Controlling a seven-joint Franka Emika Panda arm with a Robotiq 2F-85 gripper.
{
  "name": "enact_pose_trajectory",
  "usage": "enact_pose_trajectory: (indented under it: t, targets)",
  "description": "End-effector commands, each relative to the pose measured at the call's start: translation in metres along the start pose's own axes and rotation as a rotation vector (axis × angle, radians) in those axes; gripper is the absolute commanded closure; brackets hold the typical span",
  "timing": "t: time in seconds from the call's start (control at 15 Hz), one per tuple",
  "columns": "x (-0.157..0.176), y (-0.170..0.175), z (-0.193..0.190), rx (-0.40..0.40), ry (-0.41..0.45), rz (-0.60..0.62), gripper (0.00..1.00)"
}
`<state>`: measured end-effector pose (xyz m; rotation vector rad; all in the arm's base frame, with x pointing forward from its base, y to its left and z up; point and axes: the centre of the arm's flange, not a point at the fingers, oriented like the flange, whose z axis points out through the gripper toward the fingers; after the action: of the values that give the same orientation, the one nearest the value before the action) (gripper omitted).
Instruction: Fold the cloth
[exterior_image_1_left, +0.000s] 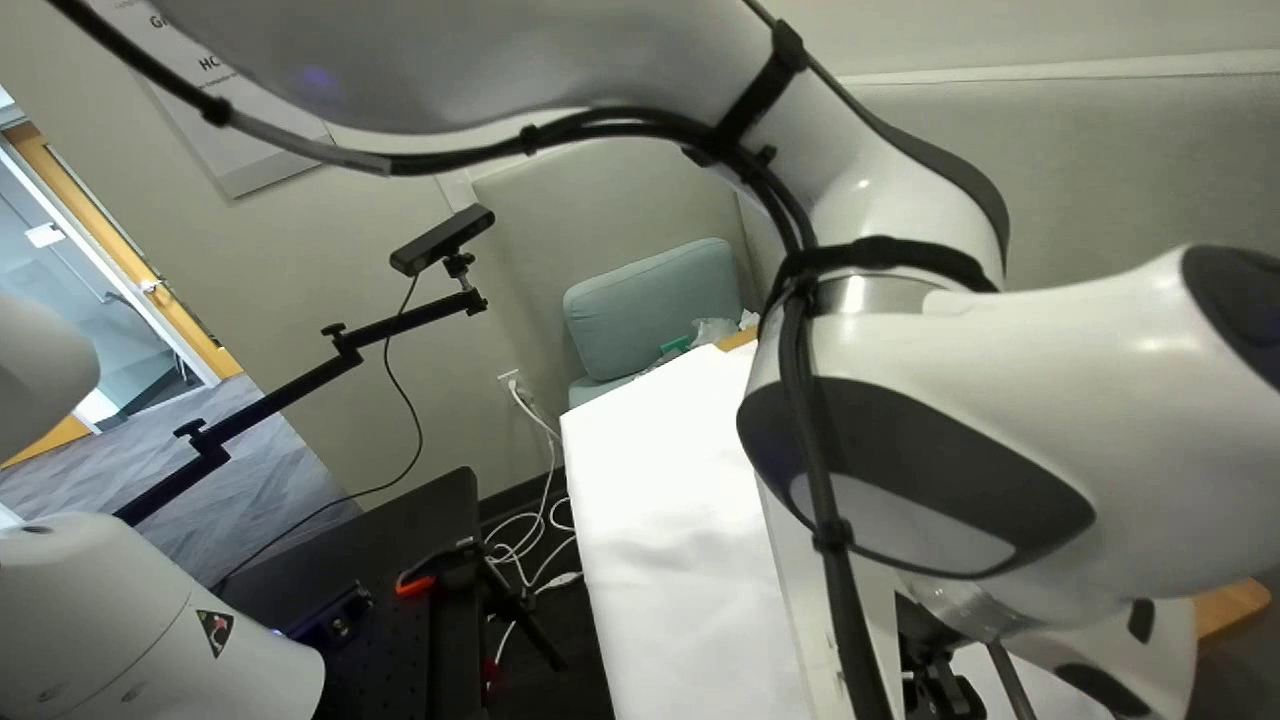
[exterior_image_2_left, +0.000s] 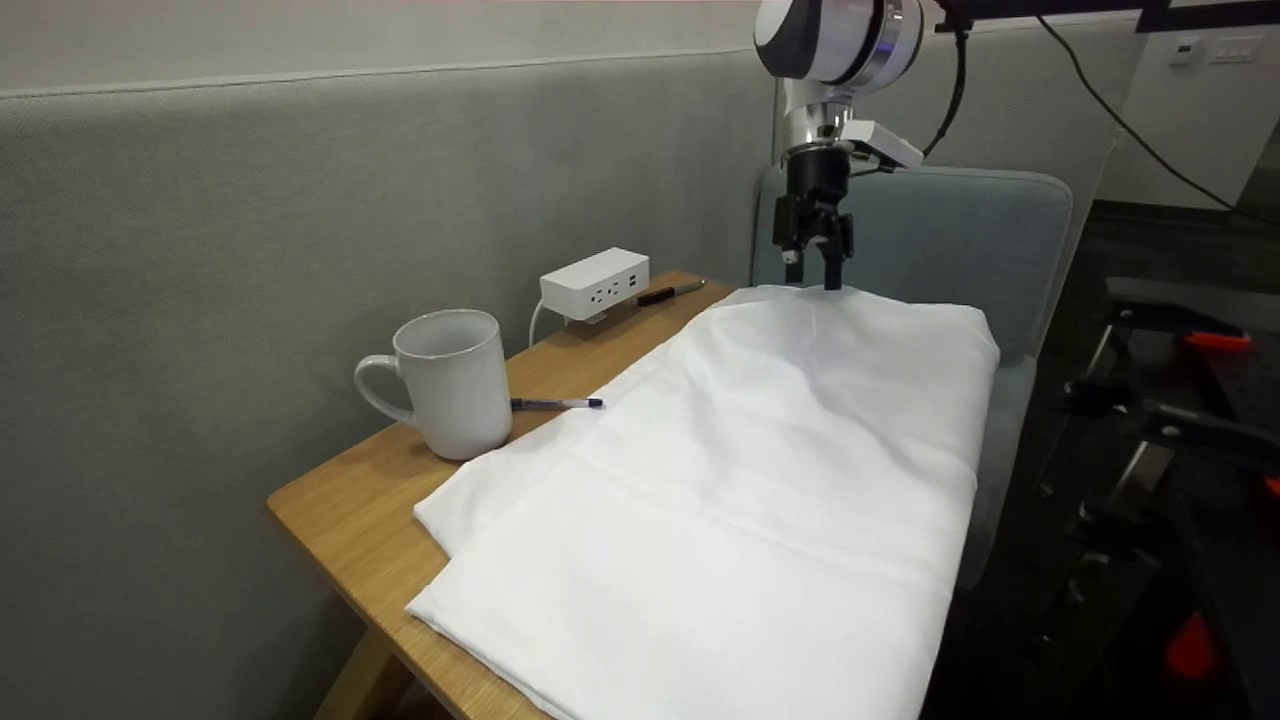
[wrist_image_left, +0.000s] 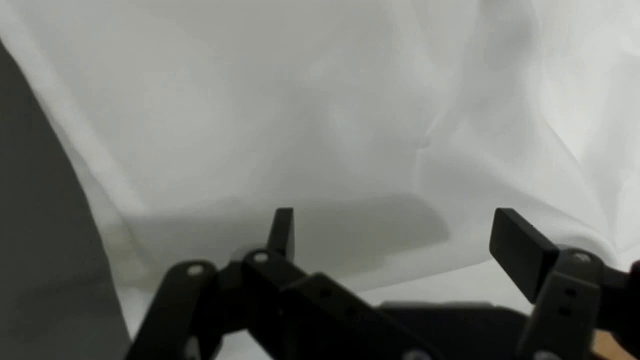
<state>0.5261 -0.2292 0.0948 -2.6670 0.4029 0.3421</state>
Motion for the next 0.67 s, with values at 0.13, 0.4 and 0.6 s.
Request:
enact_pose_trajectory:
  t: [0.13, 0.4, 0.6]
  targets:
    - [0.005, 0.044, 0.0, 0.062, 0.023, -0.003, 0.0]
    - [0.007, 0.069, -0.004, 0.055, 0.039, 0.014, 0.0]
    - [0.012, 0.083, -0.003, 0.054, 0.046, 0.023, 0.0]
